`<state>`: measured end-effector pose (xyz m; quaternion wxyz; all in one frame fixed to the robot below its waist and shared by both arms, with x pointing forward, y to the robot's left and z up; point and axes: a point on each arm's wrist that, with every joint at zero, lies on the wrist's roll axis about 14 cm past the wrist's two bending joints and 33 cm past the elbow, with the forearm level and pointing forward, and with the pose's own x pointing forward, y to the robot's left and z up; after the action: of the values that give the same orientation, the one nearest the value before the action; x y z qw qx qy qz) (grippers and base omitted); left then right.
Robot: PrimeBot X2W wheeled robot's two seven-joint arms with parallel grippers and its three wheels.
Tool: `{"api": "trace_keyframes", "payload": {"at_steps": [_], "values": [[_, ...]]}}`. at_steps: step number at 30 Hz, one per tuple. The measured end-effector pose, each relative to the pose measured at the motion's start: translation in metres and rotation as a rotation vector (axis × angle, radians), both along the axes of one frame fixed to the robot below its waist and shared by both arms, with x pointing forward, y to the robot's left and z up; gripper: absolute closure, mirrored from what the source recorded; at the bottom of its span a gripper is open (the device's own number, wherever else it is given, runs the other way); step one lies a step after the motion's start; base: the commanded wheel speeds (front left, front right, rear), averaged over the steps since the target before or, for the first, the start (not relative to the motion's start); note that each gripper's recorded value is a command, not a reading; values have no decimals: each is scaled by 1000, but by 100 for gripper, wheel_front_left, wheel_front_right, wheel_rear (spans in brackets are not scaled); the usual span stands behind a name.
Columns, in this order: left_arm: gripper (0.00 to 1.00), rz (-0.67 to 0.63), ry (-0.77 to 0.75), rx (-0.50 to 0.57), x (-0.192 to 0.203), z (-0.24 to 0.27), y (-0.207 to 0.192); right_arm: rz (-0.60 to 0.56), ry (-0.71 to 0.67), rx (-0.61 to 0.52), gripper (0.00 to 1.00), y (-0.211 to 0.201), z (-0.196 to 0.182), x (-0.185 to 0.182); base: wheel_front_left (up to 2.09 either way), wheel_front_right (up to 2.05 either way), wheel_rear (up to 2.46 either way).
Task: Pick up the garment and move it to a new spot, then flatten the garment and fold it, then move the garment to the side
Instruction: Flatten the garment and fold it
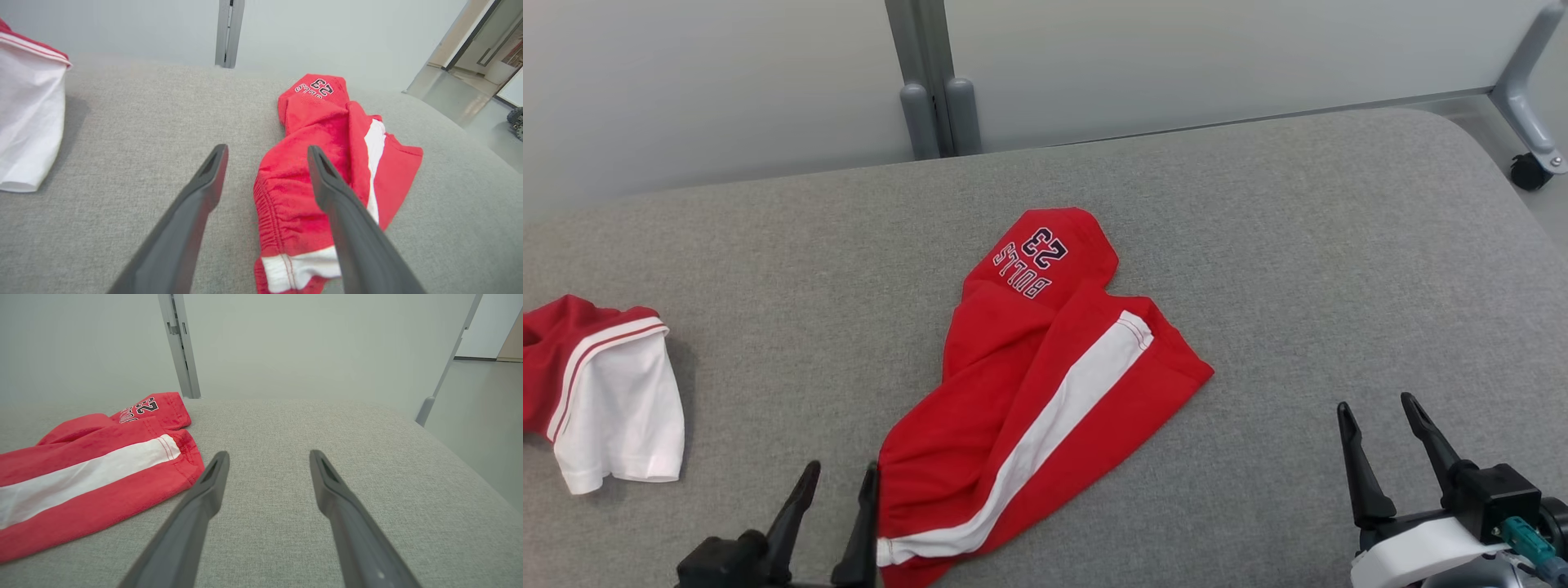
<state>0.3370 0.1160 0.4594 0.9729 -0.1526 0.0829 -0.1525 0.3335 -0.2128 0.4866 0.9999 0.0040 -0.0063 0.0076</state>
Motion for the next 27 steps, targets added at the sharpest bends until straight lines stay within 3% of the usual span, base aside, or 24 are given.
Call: {"api": "trace_keyframes", "payload": {"at_steps": [2,6,13,27], "values": [[0,-31,-44,-13,1,12,-16,1,-2,-2,0,0,1,-1,0,0,0],[0,-225,-97,-20,10,27,-77,13,-8,0,0,5,3,2,0,0,0],[0,-558,-19,66,18,12,-178,-8,-21,7,0,0,7,7,0,0,0],[0,-631,110,285,86,-34,-213,-102,29,17,0,-22,-6,7,0,0,0]]}}
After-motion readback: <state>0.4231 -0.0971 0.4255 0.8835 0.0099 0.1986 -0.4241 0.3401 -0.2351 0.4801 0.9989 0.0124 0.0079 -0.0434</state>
